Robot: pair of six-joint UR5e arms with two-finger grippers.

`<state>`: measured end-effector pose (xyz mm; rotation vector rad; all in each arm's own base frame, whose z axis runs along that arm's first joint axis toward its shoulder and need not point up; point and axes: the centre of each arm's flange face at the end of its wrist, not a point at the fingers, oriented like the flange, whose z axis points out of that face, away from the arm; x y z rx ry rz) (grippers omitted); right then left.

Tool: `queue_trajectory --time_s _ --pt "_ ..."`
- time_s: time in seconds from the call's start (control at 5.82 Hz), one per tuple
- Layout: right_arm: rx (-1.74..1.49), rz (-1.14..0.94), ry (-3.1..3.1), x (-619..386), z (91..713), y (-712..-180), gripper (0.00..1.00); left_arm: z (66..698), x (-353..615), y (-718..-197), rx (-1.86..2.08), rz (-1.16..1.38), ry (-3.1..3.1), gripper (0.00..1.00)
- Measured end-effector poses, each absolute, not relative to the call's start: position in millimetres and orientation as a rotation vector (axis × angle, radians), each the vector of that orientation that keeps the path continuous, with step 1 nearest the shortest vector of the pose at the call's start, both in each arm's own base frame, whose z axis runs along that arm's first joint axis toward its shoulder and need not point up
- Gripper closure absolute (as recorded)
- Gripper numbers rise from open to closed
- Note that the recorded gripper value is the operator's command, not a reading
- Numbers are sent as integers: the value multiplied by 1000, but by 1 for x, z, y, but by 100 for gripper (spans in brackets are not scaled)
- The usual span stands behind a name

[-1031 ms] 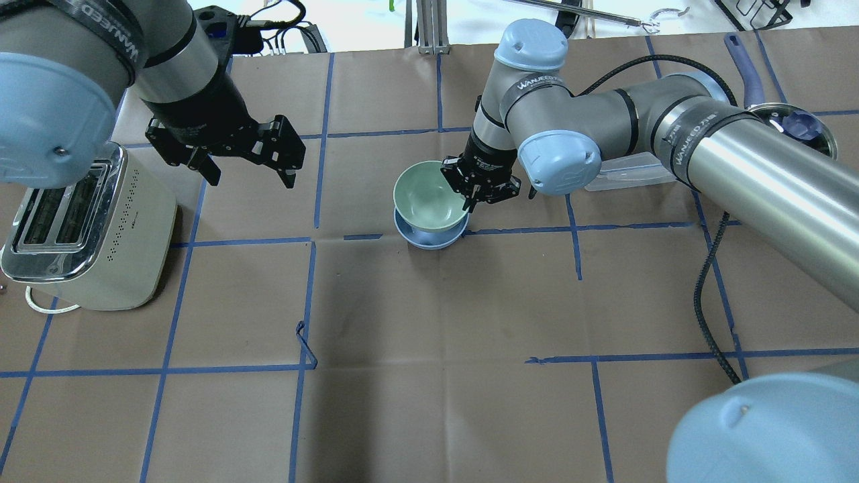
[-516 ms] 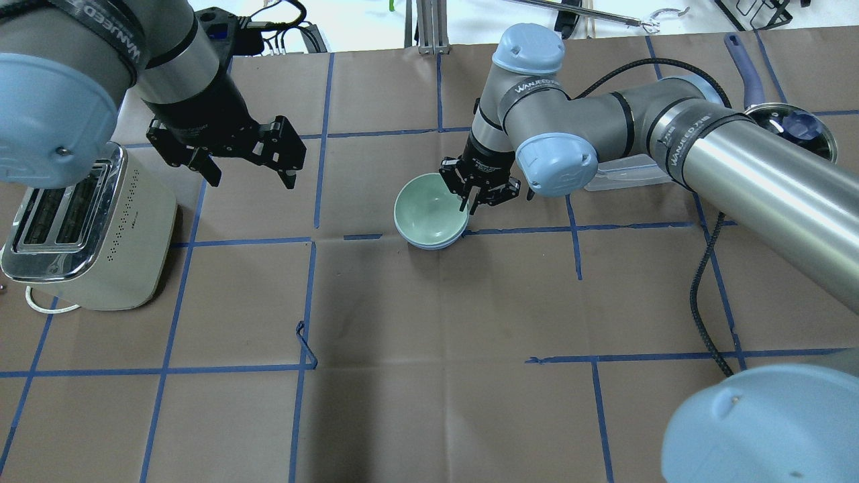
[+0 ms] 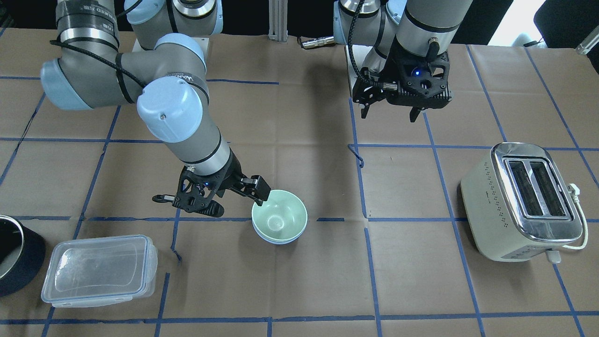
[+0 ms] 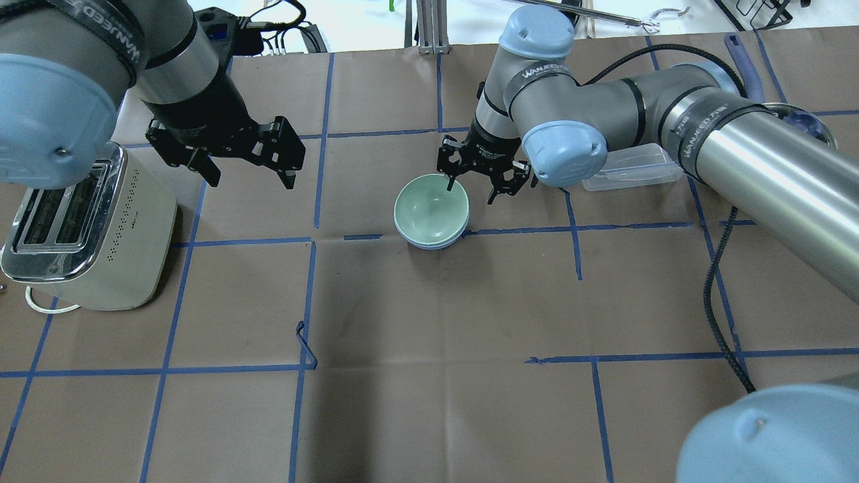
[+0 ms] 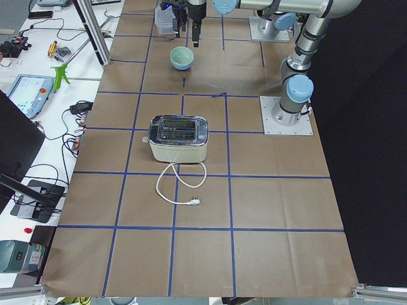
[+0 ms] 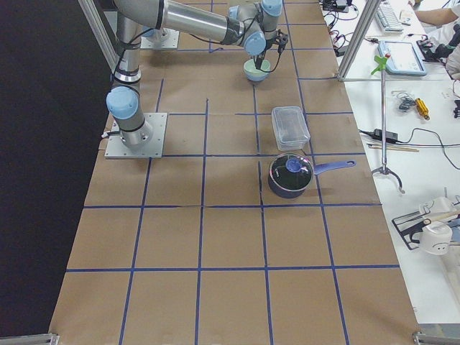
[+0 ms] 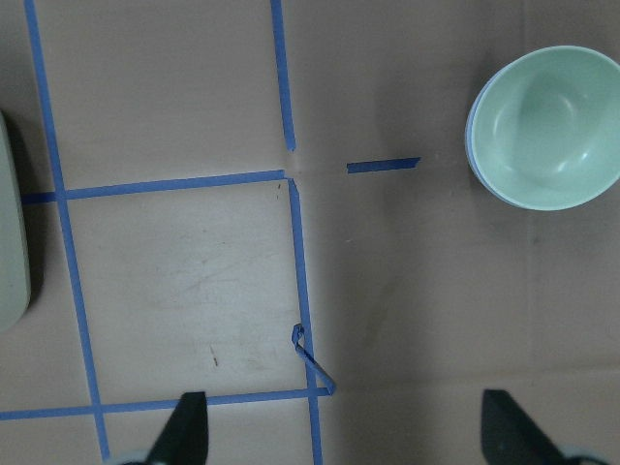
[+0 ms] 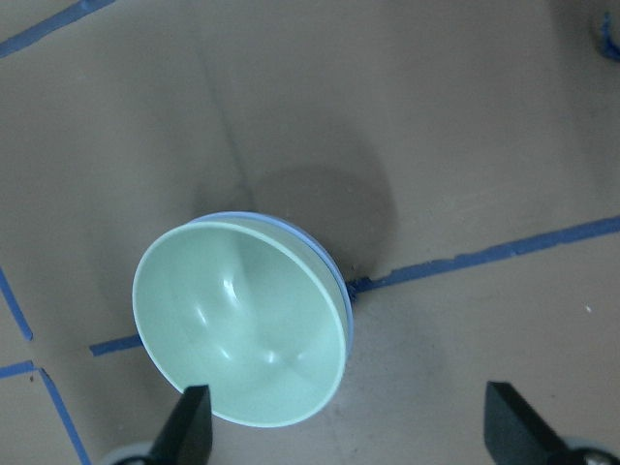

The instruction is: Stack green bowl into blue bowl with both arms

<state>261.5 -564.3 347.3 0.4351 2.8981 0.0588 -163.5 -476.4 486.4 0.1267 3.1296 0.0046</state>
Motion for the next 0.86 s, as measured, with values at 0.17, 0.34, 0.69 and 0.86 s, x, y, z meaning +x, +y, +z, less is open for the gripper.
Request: queue_trajectory --time_s 0.17,0.34,0.69,0.86 --pt "413 63 2938 241 378 -549 0 487 -163 -476 126 4 3130 2" --pt "369 86 3014 212 408 -530 0 487 -163 -476 127 4 3130 2" --pt "314 147 3136 167 456 -488 0 487 -163 -477 130 3 3129 2" --pt "279 154 3153 160 474 -470 0 487 -163 -477 131 2 3130 2"
